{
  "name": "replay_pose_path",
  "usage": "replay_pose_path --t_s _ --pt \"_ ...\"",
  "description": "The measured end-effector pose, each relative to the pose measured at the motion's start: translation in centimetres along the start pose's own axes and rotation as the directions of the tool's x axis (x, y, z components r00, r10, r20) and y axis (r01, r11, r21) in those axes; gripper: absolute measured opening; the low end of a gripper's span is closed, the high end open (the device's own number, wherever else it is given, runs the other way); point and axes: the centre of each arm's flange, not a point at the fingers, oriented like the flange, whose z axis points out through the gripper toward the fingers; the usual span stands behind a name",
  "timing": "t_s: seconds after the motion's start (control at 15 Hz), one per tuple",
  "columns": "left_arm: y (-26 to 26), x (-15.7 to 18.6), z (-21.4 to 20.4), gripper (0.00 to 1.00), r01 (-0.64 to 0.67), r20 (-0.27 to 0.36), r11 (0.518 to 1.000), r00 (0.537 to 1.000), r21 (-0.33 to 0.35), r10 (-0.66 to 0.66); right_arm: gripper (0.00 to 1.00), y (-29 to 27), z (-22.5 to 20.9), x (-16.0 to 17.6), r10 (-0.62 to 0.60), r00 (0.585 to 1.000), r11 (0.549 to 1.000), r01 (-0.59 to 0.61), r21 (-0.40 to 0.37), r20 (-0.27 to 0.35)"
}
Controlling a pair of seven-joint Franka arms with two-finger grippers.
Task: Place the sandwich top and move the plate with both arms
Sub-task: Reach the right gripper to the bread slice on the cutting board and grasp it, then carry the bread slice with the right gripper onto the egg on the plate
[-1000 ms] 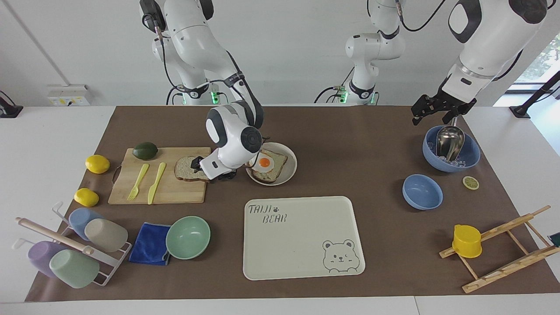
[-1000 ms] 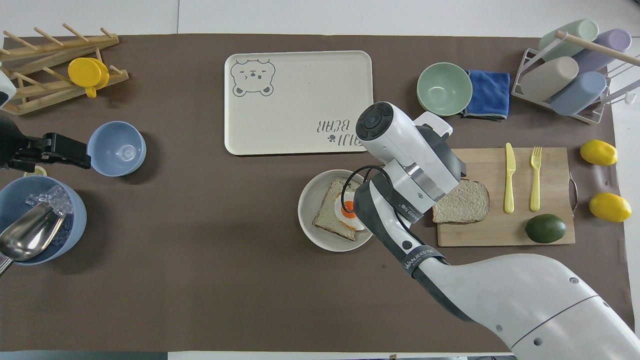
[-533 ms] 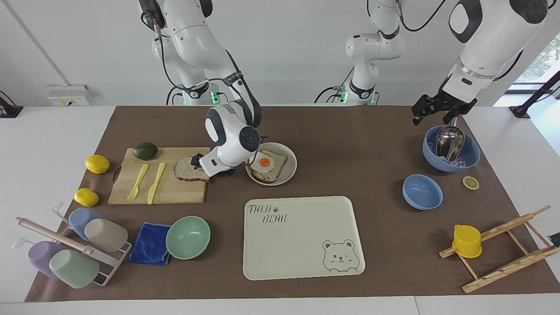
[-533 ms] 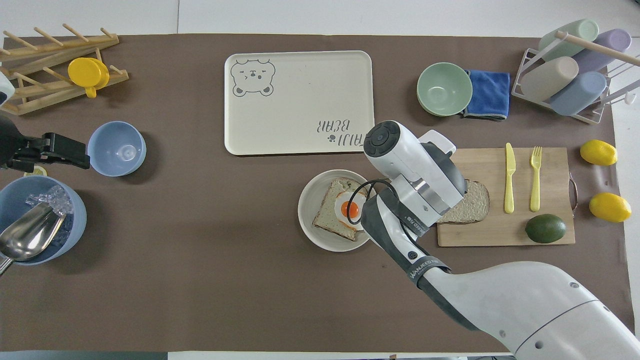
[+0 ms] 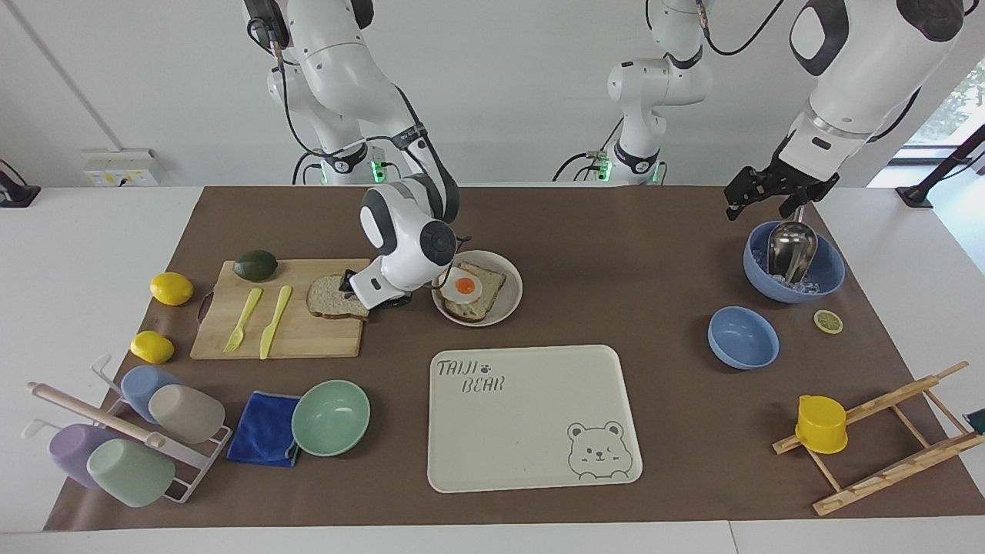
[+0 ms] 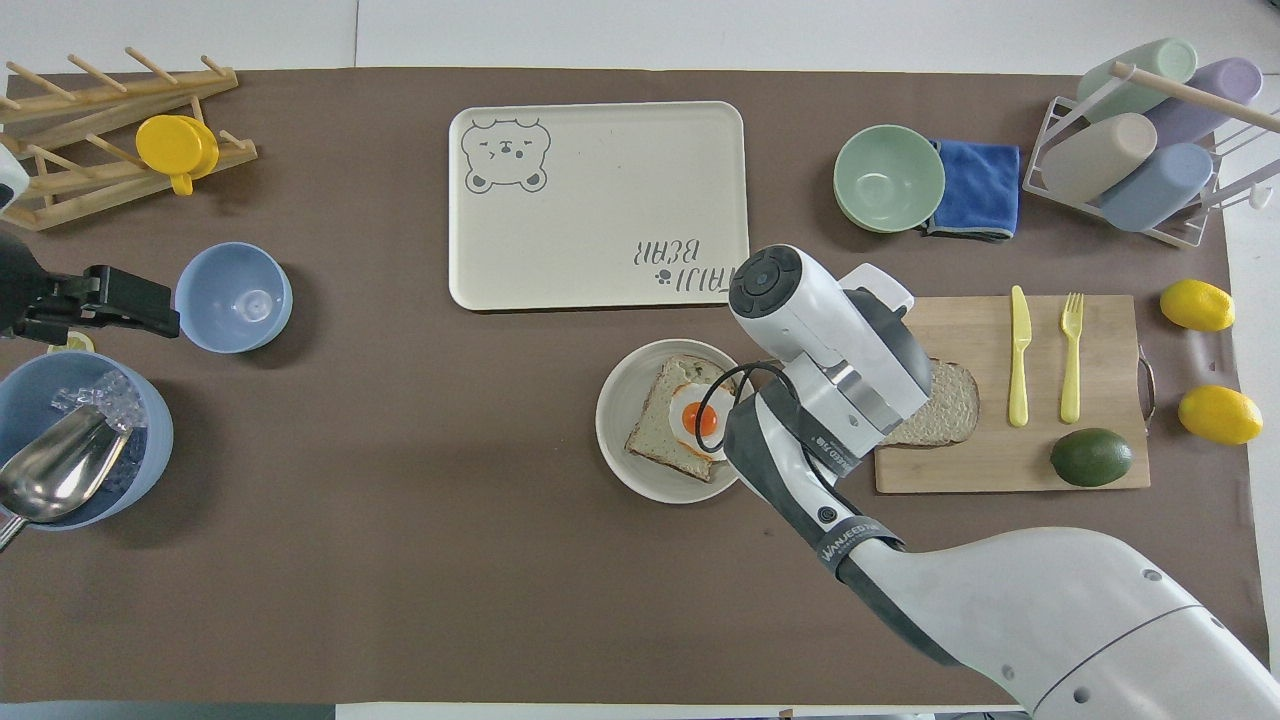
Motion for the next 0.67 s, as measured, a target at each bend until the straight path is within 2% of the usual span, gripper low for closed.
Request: replay_pose_path --t_s 0.27,0.33,0.47,0.53,0.67 --pt "0.0 0.0 0.0 1.00 0.000 0.000 1.000 1.000 0.000 0.000 0.43 0.0 0.1 -0.3 -0.003 1.000 1.000 0.003 -0.002 0.002" --pt "0.0 0.0 0.0 1.00 0.000 0.000 1.000 1.000 0.000 0.000 0.38 0.1 0.1 -0.3 -0.003 1.000 1.000 0.003 -0.002 0.001" --pt "-0.1 0.0 0.0 1.00 0.001 0.000 1.000 1.000 0.000 -0.001 0.18 0.2 -0.4 -0.4 -0.001 1.000 1.000 0.001 0.002 -0.006" --pt "-0.1 0.0 0.0 1.00 0.002 0.000 1.000 1.000 0.000 -0.002 0.11 0.4 -0.7 -0.5 0.002 1.000 1.000 -0.002 0.004 -0.010" --pt "-0.1 0.0 0.0 1.00 0.002 0.000 1.000 1.000 0.000 -0.002 0.11 0.7 -1.0 -0.4 0.007 1.000 1.000 -0.007 0.007 -0.014"
